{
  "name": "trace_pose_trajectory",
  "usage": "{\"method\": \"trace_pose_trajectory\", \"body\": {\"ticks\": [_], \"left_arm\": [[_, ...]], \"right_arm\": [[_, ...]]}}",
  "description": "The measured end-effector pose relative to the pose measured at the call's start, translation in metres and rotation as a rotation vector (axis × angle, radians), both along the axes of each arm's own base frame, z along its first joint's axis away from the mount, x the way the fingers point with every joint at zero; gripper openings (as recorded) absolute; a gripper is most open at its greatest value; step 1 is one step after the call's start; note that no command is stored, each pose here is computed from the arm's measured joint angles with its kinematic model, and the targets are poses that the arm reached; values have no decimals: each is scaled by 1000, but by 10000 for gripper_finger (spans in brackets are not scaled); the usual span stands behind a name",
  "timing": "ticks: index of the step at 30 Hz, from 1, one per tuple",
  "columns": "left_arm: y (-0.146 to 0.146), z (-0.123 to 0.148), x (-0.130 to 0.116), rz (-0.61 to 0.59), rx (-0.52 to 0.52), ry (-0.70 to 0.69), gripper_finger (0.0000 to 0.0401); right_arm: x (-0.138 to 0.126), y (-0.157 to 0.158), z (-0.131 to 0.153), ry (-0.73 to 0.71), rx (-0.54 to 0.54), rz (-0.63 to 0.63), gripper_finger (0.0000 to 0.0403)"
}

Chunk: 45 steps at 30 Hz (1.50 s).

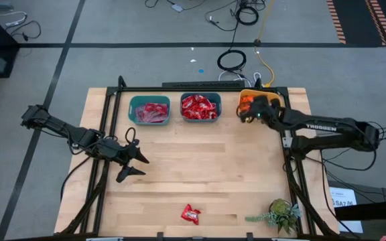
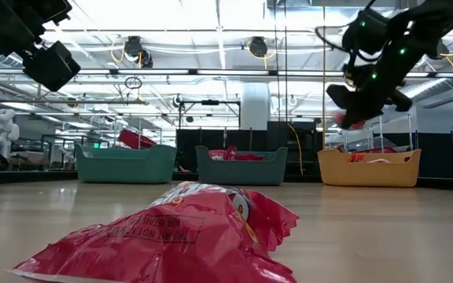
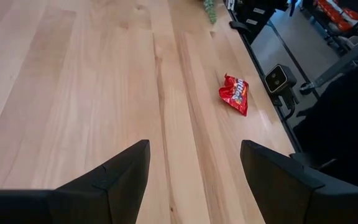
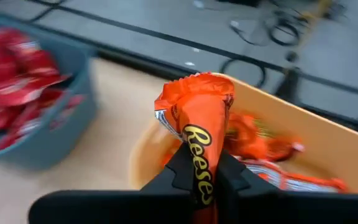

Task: Sort candy
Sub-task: Put the orange chocolate into the yellow bin, then put the red candy into the blue bin

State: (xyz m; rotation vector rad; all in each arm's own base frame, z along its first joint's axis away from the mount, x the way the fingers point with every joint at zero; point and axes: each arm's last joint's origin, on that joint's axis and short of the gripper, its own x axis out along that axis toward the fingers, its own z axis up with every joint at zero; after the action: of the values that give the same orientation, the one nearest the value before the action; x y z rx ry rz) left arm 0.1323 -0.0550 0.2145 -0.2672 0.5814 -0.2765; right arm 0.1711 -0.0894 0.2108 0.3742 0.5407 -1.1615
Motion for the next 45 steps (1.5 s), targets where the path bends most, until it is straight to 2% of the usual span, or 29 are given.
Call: {"method": "trace_pose_trajectory", "body": {"ticks": [4, 10, 16, 20, 26, 35, 38, 45], "left_arm": [[0, 0, 0, 0, -1, 0, 261], [0, 0, 0, 0, 0, 0, 261], [0, 0, 0, 0, -1, 0, 261], [0, 0, 0, 1, -1, 0, 261], [0, 0, 0, 0, -1, 0, 261], [0, 0, 0, 0, -1, 0, 261], [0, 0, 0, 1, -1, 0, 261], [0, 0, 0, 0, 0, 0, 261]], "right_arm": [[-10, -15, -2, 14, 15, -101, 33], [-20, -29, -2, 11, 18, -190, 100], [-26, -36, -2, 11, 19, -235, 163], [-26, -36, -2, 16, 19, -233, 190], [-26, -36, -2, 16, 19, -233, 207], [-26, -36, -2, 15, 21, -230, 207], [-24, -36, -2, 4, 51, -164, 206], [-11, -28, 0, -35, 121, 111, 206]]}}
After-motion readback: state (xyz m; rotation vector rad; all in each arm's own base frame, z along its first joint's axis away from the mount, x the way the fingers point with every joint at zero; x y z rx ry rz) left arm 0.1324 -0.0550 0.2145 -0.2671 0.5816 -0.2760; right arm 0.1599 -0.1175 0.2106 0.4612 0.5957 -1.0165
